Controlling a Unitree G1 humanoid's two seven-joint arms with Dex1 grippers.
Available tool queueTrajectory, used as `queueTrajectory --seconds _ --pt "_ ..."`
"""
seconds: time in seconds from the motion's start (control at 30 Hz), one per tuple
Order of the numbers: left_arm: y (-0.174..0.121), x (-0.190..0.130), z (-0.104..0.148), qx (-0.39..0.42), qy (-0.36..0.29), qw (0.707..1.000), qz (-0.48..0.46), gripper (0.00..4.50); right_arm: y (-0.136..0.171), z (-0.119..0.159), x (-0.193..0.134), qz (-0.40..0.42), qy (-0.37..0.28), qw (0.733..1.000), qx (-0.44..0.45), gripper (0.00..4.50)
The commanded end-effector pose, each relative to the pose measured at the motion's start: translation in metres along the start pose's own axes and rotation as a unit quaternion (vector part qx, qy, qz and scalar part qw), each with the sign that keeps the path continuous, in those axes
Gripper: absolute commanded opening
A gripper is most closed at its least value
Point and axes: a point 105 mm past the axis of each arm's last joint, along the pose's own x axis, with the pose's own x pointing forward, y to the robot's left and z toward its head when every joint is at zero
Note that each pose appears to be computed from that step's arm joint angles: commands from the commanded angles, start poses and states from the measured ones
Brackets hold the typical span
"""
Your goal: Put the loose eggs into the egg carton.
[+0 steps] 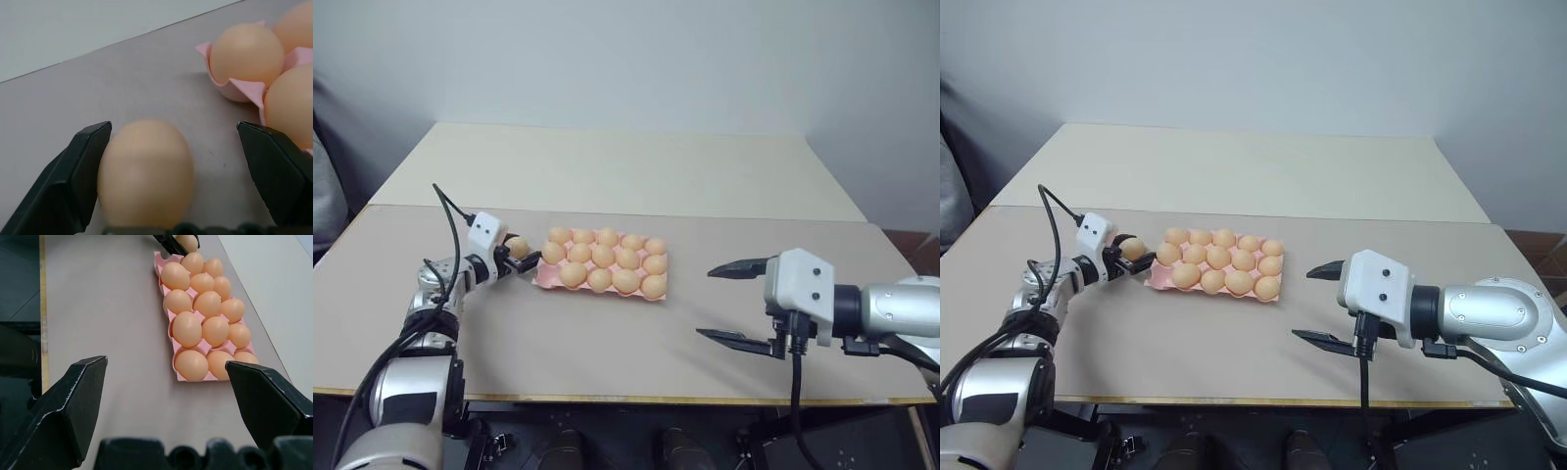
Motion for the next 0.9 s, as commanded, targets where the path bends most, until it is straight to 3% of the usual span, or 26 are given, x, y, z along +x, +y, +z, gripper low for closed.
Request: queueTrajectory --seconds 0.03,0.27,0.37,0.6,0.73,0.9 --pt "0.004 0.002 0.008 0.018 0.001 1.000 0.009 3.88 -0.003 0.008 -0.006 -0.016 -0.001 1.000 -0.020 4.50" --pt "0.007 -0.004 0.009 0.018 -0.010 1.000 0.010 1.77 -0.004 0.007 -0.005 -0.016 0.000 1.000 -0.019 4.50" --pt "0.015 -0.011 0.011 0.033 -0.013 0.999 0.027 1.74 -0.004 0.007 -0.004 -0.016 -0.002 1.000 -0.020 4.50" --pt "0.026 -0.045 0.044 0.094 -0.087 0.991 0.028 1.74 -0.003 0.009 -0.004 -0.015 -0.006 1.000 -0.018 4.50" --pt "-0.009 -0.071 0.075 0.090 -0.186 0.973 -0.102 1.74 -0.002 0.009 -0.003 -0.016 -0.008 1.000 -0.017 4.50" --pt "-0.051 -0.077 0.059 0.134 -0.139 0.953 -0.232 1.74 -0.003 0.014 -0.001 -0.023 -0.018 0.999 -0.027 4.50"
